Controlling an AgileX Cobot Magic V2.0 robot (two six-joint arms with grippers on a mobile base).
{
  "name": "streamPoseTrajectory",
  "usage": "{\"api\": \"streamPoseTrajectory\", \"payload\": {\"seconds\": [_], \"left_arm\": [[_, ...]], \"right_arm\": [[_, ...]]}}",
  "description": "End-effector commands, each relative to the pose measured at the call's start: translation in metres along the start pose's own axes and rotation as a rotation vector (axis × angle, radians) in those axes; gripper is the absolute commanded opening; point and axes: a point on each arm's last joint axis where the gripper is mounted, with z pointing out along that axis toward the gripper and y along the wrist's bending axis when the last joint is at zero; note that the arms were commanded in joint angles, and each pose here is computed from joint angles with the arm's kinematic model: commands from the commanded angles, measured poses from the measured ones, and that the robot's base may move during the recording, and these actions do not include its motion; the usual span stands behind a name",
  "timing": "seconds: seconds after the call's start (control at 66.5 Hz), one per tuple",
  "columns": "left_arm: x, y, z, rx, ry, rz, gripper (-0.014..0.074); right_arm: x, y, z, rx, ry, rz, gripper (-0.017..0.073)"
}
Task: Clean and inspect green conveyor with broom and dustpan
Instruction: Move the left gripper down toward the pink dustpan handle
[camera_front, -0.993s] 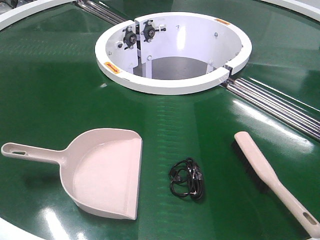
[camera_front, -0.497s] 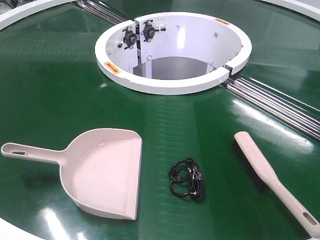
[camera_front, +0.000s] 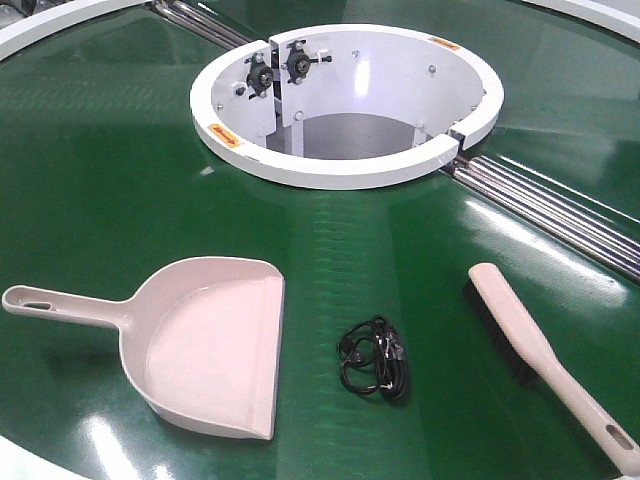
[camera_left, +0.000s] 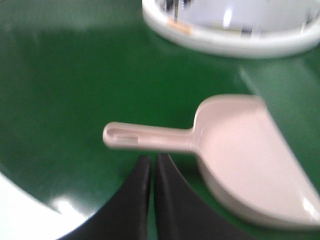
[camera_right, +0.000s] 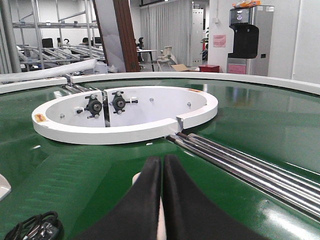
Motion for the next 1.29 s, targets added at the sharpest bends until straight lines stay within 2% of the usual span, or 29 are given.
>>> {"api": "streamPoseTrajectory", "payload": {"seconds": [0.0, 0.166, 0.316, 0.451, 0.587, 0.797, 0.933, 1.113, 1.279], "left_arm": [[-0.013, 0.000, 0.006, 0.010, 0.031, 0.017, -0.0006], [-0.013, 0.000, 0.015, 0.013, 0.073, 0.016, -0.0006], [-0.015, 0.000, 0.016, 0.012, 0.053, 0.015, -0.0003], [-0.013, 0.000, 0.016, 0.013, 0.066, 0.011, 0.0028], [-0.012, 0.000, 0.016, 0.014, 0.085, 0.013, 0.0114], [-0.011, 0.000, 0.016, 0.015, 0.098, 0.016, 0.0356], [-0.009, 0.000, 0.016, 0.017, 0.115, 0.017, 0.0449], [-0.009, 0.000, 0.016, 0.018, 0.116, 0.014, 0.0463], [-0.010, -0.004, 0.015, 0.055, 0.109, -0.060, 0.0461]], "right_arm": [[0.000, 0.000, 0.000, 0.003, -0.063, -0.007, -0.0009], [0.000, 0.000, 0.000, 0.003, -0.063, -0.007, -0.0009], [0.000, 0.000, 0.000, 0.003, -0.063, -0.007, -0.0009], [0.000, 0.000, 0.000, 0.003, -0.063, -0.007, -0.0009], [0.000, 0.000, 0.000, 0.003, -0.063, -0.007, -0.0009], [0.000, 0.000, 0.000, 0.003, -0.063, -0.007, -0.0009], [0.000, 0.000, 0.000, 0.003, -0.063, -0.007, -0.0009], [0.000, 0.000, 0.000, 0.003, -0.063, -0.007, -0.0009], [0.000, 0.000, 0.000, 0.003, -0.063, -0.007, -0.0009]]}}
